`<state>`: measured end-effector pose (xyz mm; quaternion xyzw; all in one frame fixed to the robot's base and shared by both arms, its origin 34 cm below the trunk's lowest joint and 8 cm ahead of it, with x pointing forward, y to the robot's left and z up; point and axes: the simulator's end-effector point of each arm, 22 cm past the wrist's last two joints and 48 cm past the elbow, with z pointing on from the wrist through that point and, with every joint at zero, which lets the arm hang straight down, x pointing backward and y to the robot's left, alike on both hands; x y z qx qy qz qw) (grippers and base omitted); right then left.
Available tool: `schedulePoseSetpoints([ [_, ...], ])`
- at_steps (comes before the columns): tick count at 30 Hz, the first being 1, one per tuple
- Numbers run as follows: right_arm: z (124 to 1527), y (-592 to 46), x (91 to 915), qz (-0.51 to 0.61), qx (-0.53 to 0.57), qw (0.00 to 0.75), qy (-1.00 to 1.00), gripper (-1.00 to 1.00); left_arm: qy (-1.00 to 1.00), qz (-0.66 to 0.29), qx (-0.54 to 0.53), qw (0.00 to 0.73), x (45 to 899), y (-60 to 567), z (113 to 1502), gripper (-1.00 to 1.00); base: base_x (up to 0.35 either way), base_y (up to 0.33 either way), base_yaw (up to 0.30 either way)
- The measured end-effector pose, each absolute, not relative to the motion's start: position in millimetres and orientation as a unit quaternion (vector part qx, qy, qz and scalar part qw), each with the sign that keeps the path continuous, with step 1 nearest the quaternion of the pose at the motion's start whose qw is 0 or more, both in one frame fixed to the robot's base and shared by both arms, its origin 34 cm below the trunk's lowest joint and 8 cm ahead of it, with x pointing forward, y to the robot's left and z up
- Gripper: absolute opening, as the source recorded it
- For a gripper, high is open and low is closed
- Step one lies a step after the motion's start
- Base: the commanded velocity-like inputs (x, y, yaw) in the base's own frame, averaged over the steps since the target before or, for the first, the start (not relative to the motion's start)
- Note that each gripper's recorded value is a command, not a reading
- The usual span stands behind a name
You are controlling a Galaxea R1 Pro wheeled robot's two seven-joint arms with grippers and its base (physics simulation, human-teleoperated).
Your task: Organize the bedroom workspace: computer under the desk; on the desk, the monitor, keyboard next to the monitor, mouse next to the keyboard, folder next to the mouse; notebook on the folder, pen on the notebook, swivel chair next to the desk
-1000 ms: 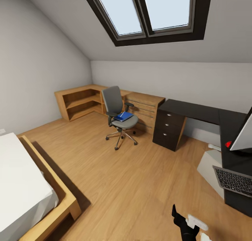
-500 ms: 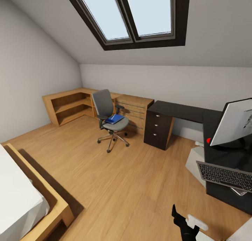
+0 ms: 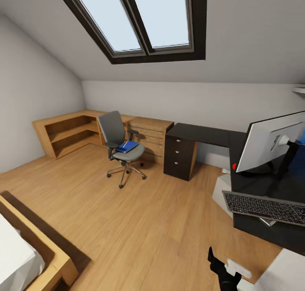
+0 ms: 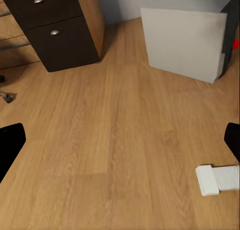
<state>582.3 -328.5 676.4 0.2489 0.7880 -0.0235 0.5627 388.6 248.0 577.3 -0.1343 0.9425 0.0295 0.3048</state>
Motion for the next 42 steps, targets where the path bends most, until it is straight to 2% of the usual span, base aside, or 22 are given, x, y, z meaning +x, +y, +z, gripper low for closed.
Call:
schedulePoseSetpoints([
  [11, 682.4, -328.6, 585.1, -0.022, 0.249, 0.568, 0.784, 1.00, 0.941, 0.029, -0.134, 0.310, 392.2, 248.7, 580.1, 1.00, -0.236, -0.128, -0.200],
  [21, 688.6, -328.5, 587.8, -0.020, 0.249, 0.573, 0.780, 1.00, 0.932, 0.030, -0.137, 0.333, 401.6, 250.4, 588.3, 1.00, -0.042, -0.282, -0.200],
  [42, 710.5, -329.7, 591.1, -0.019, 0.251, 0.582, 0.773, 1.00, 0.926, 0.029, -0.139, 0.351, 410.0, 250.4, 608.2, 1.00, -0.001, -0.021, -0.171],
])
